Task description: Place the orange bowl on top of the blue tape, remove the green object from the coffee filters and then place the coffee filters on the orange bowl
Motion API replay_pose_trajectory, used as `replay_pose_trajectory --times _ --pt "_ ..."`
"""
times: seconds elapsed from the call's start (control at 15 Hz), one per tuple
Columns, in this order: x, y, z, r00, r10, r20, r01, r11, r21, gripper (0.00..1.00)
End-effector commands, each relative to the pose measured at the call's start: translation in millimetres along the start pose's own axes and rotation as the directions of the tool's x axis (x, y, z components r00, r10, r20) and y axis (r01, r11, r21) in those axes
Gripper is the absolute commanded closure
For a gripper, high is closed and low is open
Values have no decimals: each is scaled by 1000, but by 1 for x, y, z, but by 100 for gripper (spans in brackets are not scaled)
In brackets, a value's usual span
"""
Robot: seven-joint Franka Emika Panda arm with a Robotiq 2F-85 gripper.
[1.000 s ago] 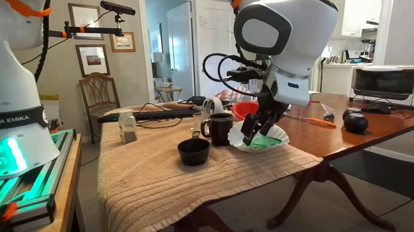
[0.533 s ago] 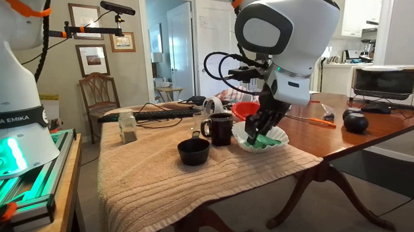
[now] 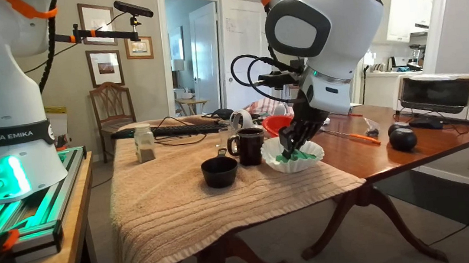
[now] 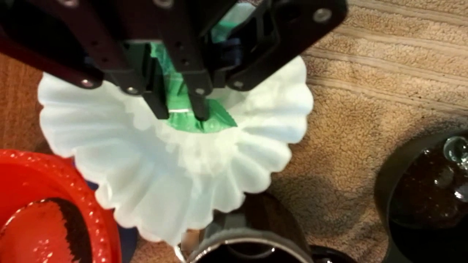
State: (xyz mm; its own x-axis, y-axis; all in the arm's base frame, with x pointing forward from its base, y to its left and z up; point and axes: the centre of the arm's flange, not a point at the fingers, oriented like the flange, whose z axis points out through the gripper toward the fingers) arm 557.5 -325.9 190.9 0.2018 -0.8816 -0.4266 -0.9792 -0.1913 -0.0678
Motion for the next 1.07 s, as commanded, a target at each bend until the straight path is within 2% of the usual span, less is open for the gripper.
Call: replay_pose_trajectory --times 0.0,0.27,0.47,0.67,0.8,1.0 --pt "-31 9 -11 999 -32 -14 32 999 12 96" --pt "-55 15 -34 998 -35 -52 38 998 48 95" --pt "-59 8 -50 988 -64 -140 80 990 114 95" --pt "-47 -21 -75 958 -128 -256 189 954 231 95" --pt "-39 -46 -88 936 -171 -309 265 918 295 95" --pt "-30 -92 -107 909 -283 -306 388 843 374 95"
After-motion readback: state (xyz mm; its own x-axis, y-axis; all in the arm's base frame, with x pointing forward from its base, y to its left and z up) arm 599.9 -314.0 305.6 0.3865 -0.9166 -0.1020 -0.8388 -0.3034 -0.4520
